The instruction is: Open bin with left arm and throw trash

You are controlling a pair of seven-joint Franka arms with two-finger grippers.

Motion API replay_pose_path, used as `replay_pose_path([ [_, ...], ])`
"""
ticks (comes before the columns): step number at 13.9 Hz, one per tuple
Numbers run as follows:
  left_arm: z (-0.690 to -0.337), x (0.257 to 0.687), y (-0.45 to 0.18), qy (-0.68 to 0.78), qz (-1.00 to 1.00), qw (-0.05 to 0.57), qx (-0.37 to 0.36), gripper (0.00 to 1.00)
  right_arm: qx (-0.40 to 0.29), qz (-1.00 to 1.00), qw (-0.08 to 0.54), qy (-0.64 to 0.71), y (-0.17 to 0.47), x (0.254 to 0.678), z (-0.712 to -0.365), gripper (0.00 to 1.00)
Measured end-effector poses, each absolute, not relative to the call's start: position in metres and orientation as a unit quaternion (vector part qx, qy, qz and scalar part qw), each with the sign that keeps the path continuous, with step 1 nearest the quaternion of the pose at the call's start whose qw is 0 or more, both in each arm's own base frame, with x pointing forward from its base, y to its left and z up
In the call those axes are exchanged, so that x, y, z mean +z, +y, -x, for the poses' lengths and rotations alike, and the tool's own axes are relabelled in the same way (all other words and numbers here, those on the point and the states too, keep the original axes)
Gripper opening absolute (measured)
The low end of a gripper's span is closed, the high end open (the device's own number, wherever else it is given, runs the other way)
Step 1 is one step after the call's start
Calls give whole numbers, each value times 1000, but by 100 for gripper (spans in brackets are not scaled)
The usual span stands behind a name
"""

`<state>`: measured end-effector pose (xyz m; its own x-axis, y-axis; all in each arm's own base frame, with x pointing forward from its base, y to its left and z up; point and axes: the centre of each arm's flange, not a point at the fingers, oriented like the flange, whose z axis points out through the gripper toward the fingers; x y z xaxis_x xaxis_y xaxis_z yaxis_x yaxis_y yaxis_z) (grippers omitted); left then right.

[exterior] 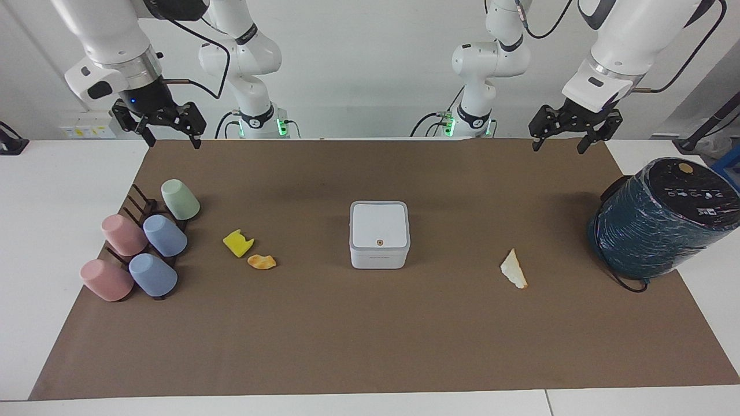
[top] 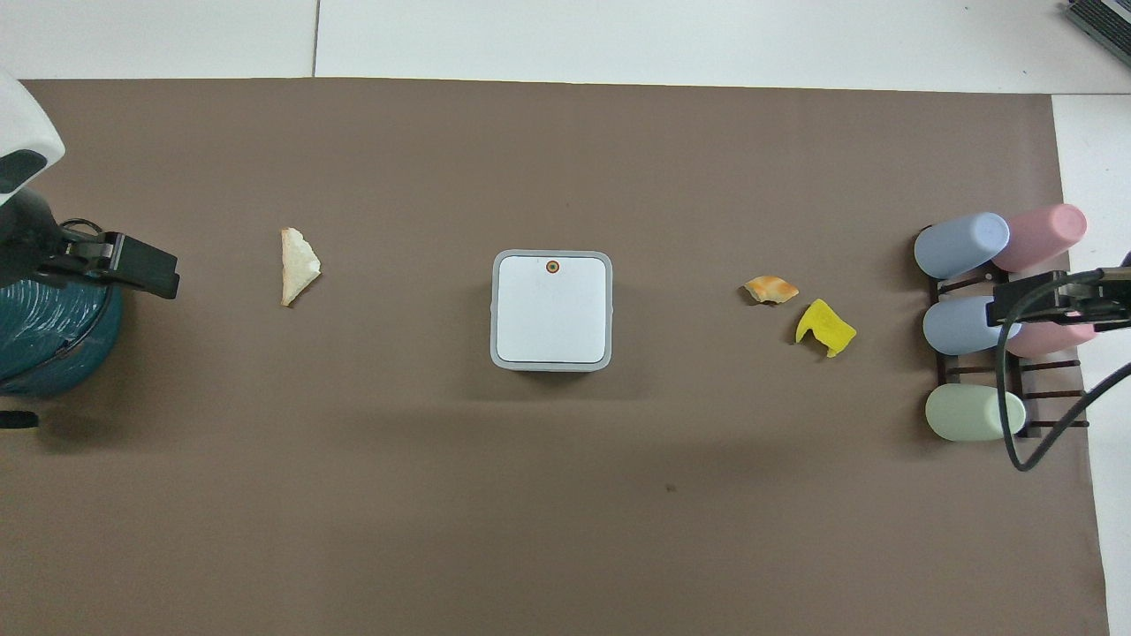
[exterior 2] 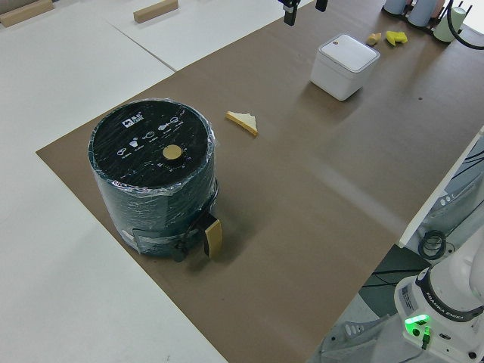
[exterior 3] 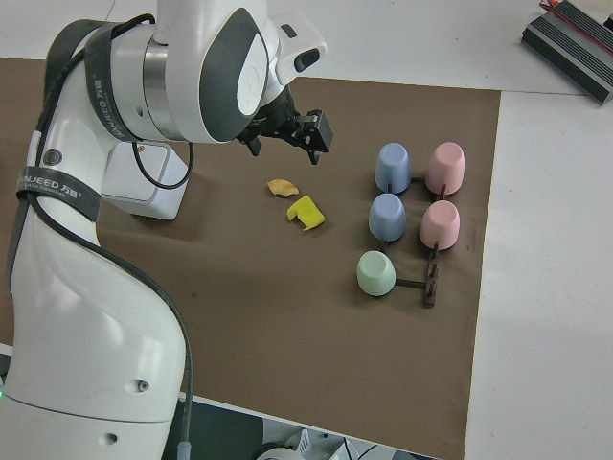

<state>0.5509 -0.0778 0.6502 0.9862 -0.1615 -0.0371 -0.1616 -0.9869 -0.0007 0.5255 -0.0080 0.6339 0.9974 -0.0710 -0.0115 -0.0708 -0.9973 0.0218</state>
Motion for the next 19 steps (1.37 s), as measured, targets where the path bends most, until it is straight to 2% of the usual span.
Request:
replay_pose_path([
  [12, -557, 648, -86, 79, 997, 0, -8, 100, -7, -999, 11, -35, -8, 633, -526, 100],
  [13, -557, 645, -94, 69, 998, 0, -7, 93, -8, -999, 11, -35, -8, 632, -525, 100],
  [14, -555, 642, -106, 49, 999, 0, -7, 78, -10, -999, 11, -35, -8, 630, -525, 100],
  [19, -538, 601, -190, -72, 996, -18, -39, 17, 3, -999, 10, -34, -8, 607, -532, 100],
])
